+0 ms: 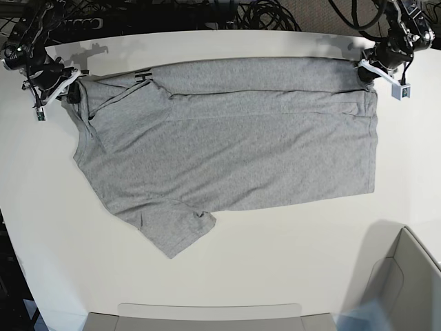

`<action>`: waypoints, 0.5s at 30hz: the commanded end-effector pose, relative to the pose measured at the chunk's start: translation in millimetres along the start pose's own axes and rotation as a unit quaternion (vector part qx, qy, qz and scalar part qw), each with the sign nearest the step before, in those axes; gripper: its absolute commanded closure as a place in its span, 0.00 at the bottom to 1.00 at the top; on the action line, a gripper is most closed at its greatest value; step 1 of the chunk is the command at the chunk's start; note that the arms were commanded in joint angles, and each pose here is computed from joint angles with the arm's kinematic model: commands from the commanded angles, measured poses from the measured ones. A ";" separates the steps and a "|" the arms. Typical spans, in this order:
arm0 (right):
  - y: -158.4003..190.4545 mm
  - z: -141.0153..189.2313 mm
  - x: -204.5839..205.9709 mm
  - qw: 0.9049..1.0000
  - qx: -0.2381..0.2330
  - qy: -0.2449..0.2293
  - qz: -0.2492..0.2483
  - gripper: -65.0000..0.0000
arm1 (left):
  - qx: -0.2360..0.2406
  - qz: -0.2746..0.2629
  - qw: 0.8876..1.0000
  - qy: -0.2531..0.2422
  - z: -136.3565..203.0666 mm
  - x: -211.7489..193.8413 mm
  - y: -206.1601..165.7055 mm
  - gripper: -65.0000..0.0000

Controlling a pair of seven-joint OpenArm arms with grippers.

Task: Fold the T-shirt properly
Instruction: 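Drag the shirt by its folded edge with both grippers toward the robot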

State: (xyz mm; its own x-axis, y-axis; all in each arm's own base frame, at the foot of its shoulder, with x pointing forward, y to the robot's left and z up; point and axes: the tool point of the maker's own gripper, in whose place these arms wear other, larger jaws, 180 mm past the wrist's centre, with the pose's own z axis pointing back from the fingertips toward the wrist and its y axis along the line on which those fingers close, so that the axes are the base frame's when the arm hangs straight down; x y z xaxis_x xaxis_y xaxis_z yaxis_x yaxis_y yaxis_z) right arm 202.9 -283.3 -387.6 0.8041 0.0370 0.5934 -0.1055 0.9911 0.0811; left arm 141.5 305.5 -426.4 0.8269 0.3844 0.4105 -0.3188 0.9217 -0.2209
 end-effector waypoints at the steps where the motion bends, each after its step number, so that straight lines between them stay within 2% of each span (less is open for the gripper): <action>1: -7.7 5.0 3.4 1.000 -0.014 -0.003 0.010 1.00 | 0.014 -0.005 1.000 -0.007 5.5 5.6 8.1 1.00; 7: -14.0 -1.2 -22.4 0.999 -0.041 0.029 -0.015 1.00 | 0.064 -0.032 0.997 0.018 5.7 -3.7 25.7 1.00; 12: -18.7 -3.2 -20.6 0.998 -0.060 0.015 -0.023 1.00 | 0.092 -0.041 0.994 0.035 5.3 -13.9 34.8 1.00; 15: -22.6 -2.9 -22.3 0.997 -0.071 0.024 -0.015 0.98 | 0.098 -0.047 0.993 0.040 5.1 -15.7 36.3 1.00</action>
State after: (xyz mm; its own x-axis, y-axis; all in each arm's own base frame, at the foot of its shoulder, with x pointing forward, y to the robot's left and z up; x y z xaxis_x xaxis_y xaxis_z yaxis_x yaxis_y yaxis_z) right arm 187.9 -292.3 -411.7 0.8316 -0.0106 0.5553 -0.0095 0.9994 0.0334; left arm 130.1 319.4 -433.3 0.8617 0.3145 0.3981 -0.3051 0.9482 -0.0887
